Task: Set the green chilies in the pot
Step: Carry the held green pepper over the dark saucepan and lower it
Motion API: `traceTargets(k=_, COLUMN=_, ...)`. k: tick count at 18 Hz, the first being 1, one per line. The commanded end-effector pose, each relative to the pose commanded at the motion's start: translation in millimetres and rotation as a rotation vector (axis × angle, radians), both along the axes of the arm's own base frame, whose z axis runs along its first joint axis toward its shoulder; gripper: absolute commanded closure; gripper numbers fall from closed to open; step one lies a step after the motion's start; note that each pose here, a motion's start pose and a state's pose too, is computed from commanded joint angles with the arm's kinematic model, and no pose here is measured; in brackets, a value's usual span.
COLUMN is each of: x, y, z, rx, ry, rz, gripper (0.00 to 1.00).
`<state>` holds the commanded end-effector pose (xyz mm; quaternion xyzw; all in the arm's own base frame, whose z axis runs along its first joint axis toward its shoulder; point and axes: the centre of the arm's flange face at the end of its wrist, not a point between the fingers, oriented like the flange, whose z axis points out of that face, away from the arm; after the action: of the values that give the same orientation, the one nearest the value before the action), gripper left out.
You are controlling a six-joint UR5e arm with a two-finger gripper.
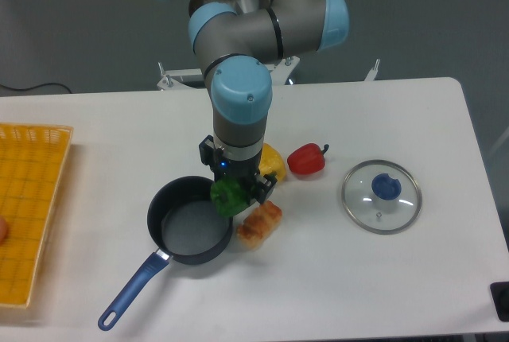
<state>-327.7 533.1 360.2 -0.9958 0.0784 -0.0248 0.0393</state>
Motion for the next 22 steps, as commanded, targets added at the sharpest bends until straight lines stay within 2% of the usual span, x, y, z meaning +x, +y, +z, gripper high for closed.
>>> traceTargets(k=4, x=13, y=1, z=-10, rx=-0.036, ry=0.014, rz=-0.018, gripper=0.51)
traceTargets(k=13, x=45, y=15, z=-10, rx=-0.047, ry=0.013, rz=0.006, gripper=0.51)
traceTargets(k=17, x=82, y=31, z=-17, rx=-0.099, ry=0.060, rz=0.014, gripper=0.51)
traceTargets(k=22, x=112, y=40, z=-23, rx=-0.117, ry=0.067, rz=0.019, gripper=0.51)
